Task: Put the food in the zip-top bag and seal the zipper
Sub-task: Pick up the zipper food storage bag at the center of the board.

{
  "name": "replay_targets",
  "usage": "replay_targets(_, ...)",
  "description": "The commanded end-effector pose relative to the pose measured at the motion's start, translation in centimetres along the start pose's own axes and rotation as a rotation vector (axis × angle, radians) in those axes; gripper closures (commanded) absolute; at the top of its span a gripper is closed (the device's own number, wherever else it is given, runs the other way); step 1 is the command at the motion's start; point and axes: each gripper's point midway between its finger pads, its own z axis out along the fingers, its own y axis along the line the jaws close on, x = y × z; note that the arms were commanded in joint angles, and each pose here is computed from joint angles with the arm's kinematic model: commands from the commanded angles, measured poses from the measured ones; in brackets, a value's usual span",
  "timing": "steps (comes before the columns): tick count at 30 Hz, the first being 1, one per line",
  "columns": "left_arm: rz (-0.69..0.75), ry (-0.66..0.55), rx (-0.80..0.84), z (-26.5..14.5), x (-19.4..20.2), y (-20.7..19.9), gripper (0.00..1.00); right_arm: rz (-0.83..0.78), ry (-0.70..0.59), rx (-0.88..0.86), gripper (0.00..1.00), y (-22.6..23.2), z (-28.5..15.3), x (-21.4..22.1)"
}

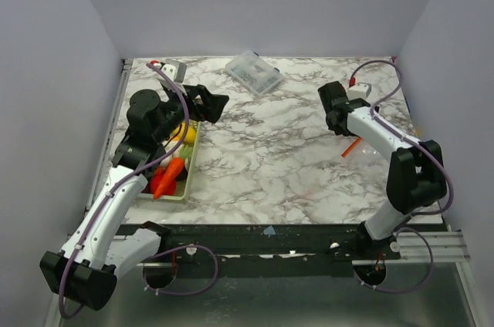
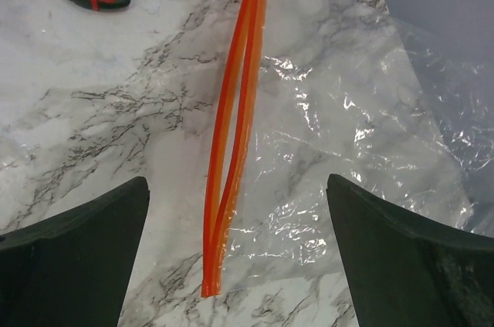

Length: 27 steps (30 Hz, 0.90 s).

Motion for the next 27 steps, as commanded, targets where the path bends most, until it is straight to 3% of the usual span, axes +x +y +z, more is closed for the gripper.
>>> replay_targets(1, 0.027, 0.005, 0.061, 0.1, 0.1, -1.1, 0.01, 0.063, 0.018, 0.123, 0.00, -0.7, 0.7, 0.4)
replay_targets(7, 0.023, 0.017, 0.072, 0.3, 0.3, -1.2, 0.02, 0.001, 0.018, 0.322, 0.02, -1.3, 2.8, 1.0)
replay_targets(14, 0.008, 0.027, 0.095, 0.5, 0.5, -1.6, 0.01, -0.089, -0.032, 0.443, 0.15, -1.4, 4.2, 0.7)
replay_targets(27, -0.009, 0.040, 0.122, 0.7, 0.8, -2.0, 0.02, -0.171, -0.037, 0.514, 0.22, -1.6, 6.2, 2.5)
